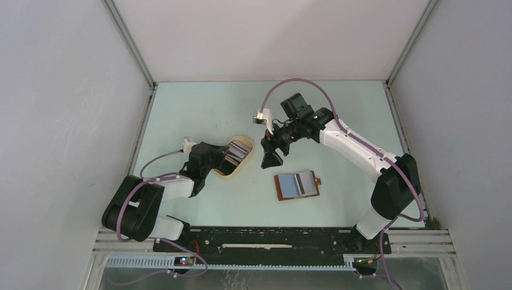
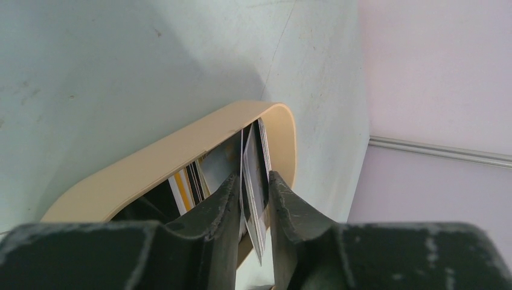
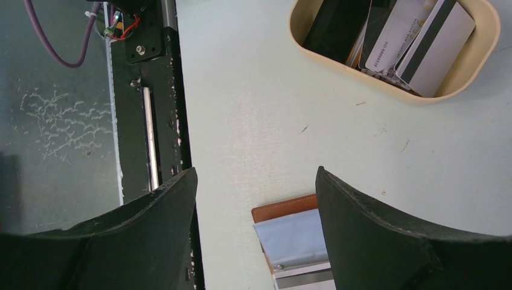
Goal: Put the credit cards into the card holder
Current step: Pick up the credit card from the storage box.
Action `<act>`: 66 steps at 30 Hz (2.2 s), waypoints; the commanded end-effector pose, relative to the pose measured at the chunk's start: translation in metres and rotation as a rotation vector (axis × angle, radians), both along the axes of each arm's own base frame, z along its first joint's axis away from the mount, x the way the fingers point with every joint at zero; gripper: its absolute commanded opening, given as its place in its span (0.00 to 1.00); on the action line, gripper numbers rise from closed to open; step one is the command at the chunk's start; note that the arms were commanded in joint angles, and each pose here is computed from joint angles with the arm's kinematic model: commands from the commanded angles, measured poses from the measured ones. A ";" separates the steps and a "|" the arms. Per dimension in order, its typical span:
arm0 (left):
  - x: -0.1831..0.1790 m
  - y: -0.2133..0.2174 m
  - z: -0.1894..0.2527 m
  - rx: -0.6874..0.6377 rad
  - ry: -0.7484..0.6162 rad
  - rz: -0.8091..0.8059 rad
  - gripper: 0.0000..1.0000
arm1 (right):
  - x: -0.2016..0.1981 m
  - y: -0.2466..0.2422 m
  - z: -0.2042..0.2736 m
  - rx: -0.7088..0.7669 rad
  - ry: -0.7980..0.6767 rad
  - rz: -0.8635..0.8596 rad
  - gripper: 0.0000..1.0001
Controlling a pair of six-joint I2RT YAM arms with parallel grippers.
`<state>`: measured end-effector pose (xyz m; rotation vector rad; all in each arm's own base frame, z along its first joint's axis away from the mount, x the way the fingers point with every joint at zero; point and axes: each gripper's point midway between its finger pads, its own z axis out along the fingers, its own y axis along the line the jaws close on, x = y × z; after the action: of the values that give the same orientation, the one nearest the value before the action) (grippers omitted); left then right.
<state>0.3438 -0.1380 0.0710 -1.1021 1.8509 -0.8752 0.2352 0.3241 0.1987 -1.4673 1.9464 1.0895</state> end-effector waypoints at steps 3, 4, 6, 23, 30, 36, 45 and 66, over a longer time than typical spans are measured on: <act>0.007 -0.001 0.017 0.012 -0.047 0.003 0.25 | -0.009 0.001 0.013 0.033 -0.025 0.037 0.80; 0.007 -0.001 0.017 0.011 -0.046 0.003 0.23 | -0.009 0.001 0.013 0.033 -0.025 0.037 0.80; 0.007 0.000 0.017 0.011 -0.047 0.005 0.17 | -0.009 0.002 0.013 0.033 -0.023 0.037 0.80; 0.001 0.005 0.020 0.022 -0.034 0.019 0.00 | -0.013 0.002 0.017 0.044 -0.027 0.047 0.80; -0.003 0.007 0.020 0.028 -0.024 0.021 0.04 | -0.014 0.002 0.017 0.044 -0.023 0.051 0.80; -0.002 0.006 0.019 0.031 -0.019 0.019 0.07 | -0.015 0.003 0.018 0.046 -0.025 0.056 0.80; -0.004 0.006 0.020 0.026 -0.024 0.012 0.00 | -0.016 0.003 0.017 0.046 -0.024 0.059 0.80; -0.027 0.016 0.022 0.064 -0.020 -0.005 0.00 | -0.023 0.005 0.018 0.052 -0.024 0.093 0.80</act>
<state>0.3254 -0.1301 0.0956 -1.0815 1.8508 -0.8597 0.2194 0.3303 0.2000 -1.5262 1.9103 1.1381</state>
